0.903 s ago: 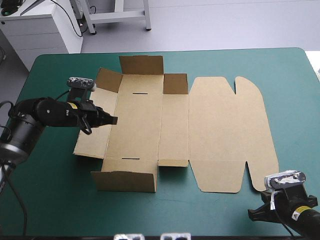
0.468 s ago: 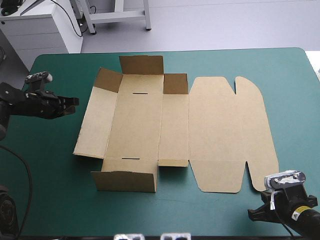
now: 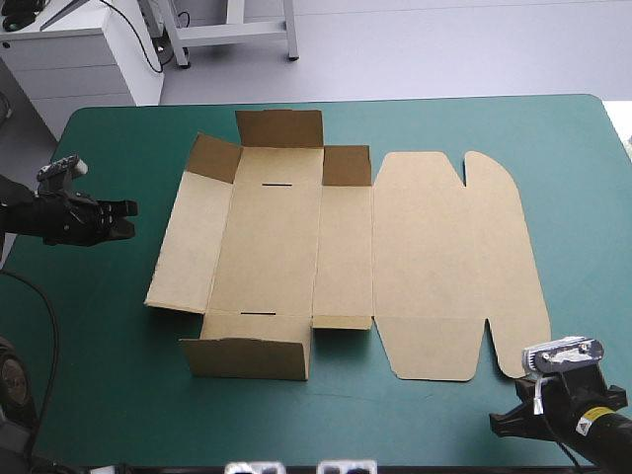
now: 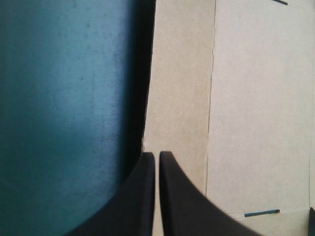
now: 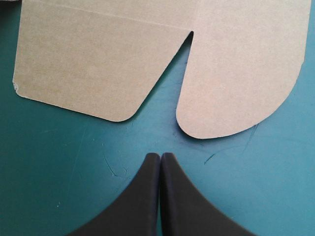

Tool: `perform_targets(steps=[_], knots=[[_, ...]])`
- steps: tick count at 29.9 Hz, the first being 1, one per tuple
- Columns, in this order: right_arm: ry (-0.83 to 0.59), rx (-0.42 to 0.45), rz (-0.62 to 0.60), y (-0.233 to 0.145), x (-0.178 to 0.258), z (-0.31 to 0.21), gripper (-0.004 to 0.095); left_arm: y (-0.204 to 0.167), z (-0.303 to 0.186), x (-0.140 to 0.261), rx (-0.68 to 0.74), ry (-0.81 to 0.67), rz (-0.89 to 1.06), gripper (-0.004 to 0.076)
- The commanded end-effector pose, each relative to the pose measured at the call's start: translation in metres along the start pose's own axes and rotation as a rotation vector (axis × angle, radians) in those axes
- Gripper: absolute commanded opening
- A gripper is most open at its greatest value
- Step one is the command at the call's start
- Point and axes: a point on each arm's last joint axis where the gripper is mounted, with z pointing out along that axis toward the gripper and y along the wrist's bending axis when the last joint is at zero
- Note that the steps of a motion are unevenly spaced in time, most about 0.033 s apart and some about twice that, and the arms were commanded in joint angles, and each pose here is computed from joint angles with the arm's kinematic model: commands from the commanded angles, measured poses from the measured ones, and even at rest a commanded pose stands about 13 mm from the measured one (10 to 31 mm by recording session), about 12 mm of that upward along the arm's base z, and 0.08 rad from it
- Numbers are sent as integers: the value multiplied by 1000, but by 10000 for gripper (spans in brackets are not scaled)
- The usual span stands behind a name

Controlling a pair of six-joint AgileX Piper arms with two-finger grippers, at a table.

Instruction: Fold the box

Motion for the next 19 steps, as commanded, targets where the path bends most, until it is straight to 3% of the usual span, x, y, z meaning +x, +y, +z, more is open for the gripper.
perform_targets(steps=[1, 9, 19], knots=[[-63, -1, -4, 0, -9, -4, -14, -10, -10, -6, 45, -37, 13, 86], [-63, -1, -4, 0, -9, -4, -14, 2, 15, 0, 102, 103, -41, 435], [-63, -1, -4, 0, -9, -4, -14, 16, 44, 3, 172, 202, -99, 456]])
